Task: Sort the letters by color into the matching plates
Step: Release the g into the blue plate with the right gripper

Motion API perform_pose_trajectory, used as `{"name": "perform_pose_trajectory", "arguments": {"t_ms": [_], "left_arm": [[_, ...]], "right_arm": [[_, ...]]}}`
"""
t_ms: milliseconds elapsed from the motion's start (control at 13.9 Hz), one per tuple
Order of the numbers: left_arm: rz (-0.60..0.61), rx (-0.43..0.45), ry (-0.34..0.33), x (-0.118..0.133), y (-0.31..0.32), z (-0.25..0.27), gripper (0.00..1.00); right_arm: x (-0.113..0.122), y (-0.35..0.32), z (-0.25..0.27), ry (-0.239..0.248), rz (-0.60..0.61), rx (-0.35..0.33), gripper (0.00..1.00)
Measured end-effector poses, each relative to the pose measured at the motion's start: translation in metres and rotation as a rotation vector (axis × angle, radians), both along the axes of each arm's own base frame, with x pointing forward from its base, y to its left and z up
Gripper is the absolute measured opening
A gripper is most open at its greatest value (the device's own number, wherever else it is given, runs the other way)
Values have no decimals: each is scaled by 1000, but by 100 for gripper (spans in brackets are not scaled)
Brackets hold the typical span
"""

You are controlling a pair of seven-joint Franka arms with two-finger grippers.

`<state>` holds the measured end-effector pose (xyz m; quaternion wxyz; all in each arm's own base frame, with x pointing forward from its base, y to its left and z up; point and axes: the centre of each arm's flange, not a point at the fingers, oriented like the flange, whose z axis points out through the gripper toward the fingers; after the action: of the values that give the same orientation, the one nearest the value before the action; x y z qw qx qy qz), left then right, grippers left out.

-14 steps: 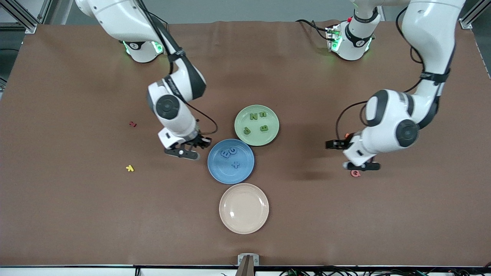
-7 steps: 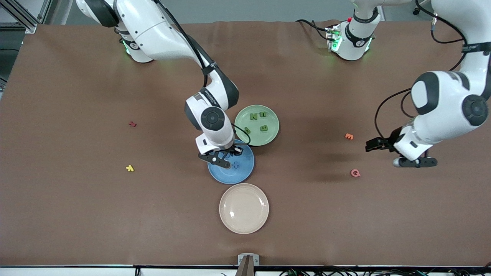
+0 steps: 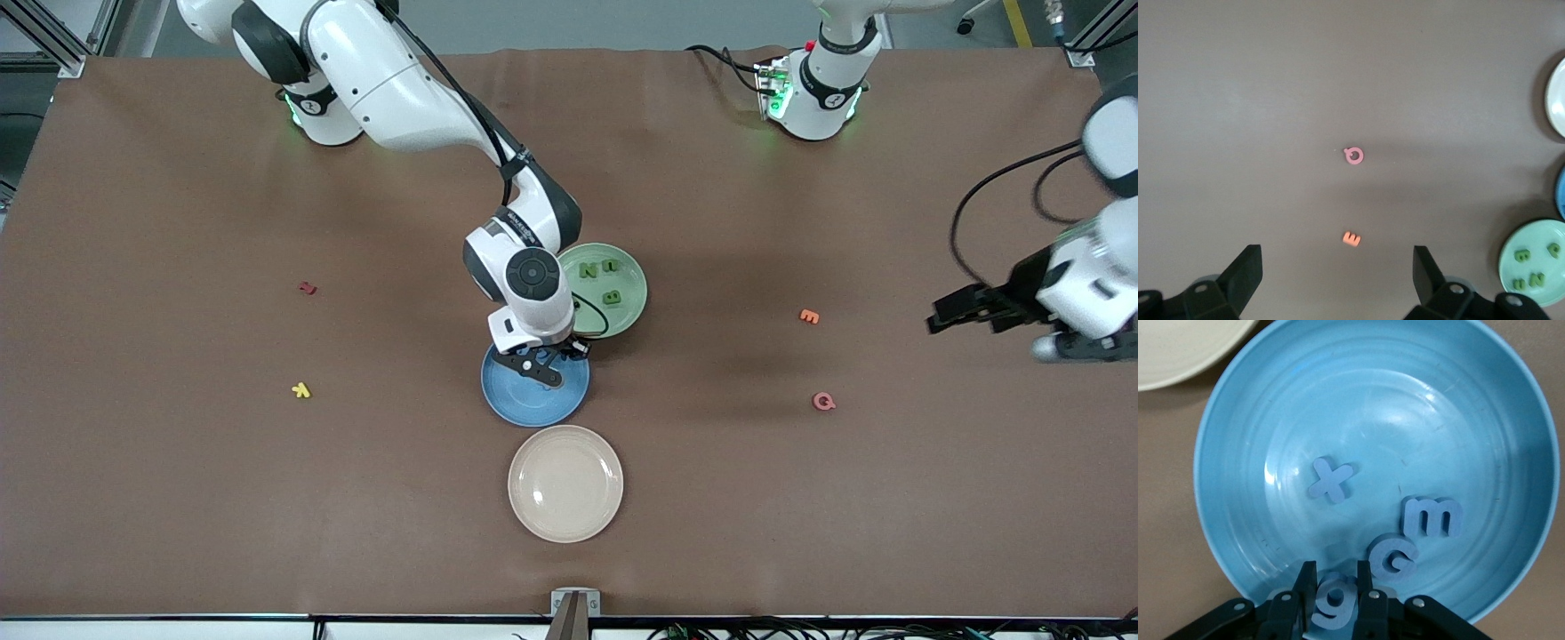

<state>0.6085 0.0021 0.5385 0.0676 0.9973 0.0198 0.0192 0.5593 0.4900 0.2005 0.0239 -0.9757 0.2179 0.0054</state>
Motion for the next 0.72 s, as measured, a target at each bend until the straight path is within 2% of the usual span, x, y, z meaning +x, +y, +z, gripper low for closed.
{"name": "perform_pose_trajectory", "arguments": {"t_ms": [287, 503, 718], "left_arm": [[-7, 17, -57, -17, 2, 54, 100], [-14, 17, -72, -32, 0, 78, 100], [-16, 17, -84, -37, -1, 86, 100]], "right_arm": [[2, 0, 3, -4, -2, 1, 29], [5, -1, 5, -10, -5, 1, 53], [11, -1, 15, -17, -9, 1, 85]]}}
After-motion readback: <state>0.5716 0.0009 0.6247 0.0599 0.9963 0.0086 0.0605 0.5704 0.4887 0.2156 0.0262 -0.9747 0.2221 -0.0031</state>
